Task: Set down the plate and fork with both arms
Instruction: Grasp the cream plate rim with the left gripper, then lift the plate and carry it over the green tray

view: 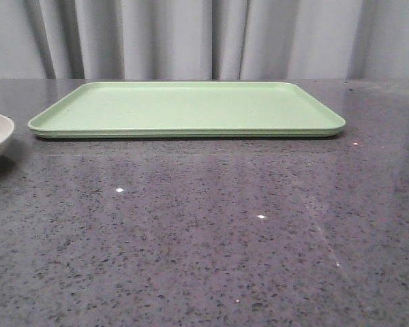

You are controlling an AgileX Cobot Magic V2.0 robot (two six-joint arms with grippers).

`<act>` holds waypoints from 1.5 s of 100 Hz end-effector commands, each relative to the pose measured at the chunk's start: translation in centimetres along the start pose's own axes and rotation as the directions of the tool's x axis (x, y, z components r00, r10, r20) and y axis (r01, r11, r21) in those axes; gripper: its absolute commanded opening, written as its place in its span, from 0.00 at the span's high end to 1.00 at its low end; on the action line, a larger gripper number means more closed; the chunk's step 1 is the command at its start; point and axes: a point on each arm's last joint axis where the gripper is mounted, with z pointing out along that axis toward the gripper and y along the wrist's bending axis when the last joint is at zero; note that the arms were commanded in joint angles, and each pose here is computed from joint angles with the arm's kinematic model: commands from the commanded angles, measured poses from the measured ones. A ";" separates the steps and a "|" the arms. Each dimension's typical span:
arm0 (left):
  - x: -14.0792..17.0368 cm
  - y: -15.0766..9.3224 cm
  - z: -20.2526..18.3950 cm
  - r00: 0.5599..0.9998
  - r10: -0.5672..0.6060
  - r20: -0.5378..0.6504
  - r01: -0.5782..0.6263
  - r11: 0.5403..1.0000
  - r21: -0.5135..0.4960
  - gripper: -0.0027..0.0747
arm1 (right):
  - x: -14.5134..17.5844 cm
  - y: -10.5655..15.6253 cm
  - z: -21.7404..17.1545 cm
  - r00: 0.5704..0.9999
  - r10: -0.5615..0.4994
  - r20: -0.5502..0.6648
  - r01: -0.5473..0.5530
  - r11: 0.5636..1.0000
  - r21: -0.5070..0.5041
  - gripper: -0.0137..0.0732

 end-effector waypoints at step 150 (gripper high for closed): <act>-7.8 -14.0 -7.8 0.934 -0.109 0.341 -0.128 0.788 0.603 0.99 | -1.4 0.2 -0.4 0.997 -0.007 0.079 0.009 1.000 -0.014 0.34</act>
